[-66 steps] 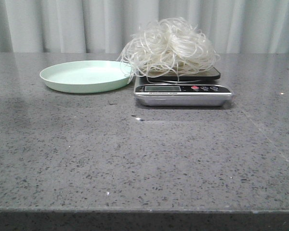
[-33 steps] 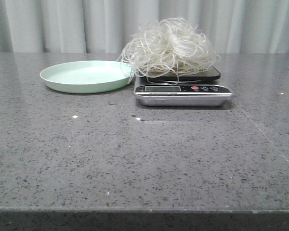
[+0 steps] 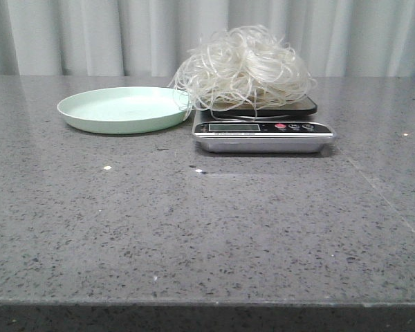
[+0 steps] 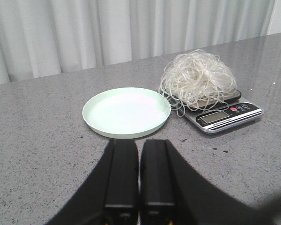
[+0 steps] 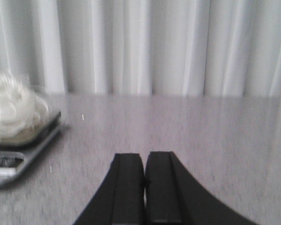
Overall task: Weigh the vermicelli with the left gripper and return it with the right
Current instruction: 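Withdraw the left gripper and let the scale weigh the vermicelli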
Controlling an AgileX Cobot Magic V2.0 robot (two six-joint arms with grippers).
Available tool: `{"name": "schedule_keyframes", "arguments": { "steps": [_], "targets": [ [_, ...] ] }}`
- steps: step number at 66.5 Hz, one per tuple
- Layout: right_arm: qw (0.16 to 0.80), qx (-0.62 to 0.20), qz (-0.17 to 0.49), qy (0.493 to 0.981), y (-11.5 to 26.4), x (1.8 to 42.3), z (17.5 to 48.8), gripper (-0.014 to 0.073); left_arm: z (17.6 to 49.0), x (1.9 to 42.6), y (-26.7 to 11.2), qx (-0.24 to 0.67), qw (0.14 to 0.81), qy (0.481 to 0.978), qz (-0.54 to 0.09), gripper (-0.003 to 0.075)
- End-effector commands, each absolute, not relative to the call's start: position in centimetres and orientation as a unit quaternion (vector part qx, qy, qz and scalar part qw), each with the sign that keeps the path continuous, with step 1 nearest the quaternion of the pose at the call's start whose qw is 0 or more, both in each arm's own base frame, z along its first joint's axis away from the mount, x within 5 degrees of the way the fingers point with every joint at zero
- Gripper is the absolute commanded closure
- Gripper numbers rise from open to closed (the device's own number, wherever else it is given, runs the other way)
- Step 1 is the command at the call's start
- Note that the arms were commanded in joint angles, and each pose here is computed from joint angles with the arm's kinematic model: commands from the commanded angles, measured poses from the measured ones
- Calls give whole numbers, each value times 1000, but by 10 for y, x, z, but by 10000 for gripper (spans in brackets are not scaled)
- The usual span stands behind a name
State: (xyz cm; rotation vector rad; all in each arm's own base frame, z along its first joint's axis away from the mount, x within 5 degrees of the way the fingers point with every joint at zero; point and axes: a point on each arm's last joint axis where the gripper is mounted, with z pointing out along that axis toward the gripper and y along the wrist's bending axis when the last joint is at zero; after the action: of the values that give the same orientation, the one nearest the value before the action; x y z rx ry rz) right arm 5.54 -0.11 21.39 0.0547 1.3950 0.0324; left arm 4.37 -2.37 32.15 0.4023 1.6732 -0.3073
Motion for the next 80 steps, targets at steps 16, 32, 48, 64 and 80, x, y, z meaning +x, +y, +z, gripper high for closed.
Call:
{"name": "schedule_keyframes", "arguments": {
  "steps": [16,32,48,64,80],
  "targets": [
    [760,37,24,648,-2,62,300,417,337,44,-23,163,677,704,-144,594],
    [710,39,25,703,-2,105,313,417,337,44,-23,163,677,704,-144,594],
    [686,14,50,726,6,120,319,404,337,44,-23,163,677,704,-144,594],
    [602,-67,102,789,42,165,365,59,337,44,-23,163,677,704,-144,594],
    [555,-144,148,806,104,224,402,-12,337,44,-23,163,677,704,-144,594]
  ]
}}
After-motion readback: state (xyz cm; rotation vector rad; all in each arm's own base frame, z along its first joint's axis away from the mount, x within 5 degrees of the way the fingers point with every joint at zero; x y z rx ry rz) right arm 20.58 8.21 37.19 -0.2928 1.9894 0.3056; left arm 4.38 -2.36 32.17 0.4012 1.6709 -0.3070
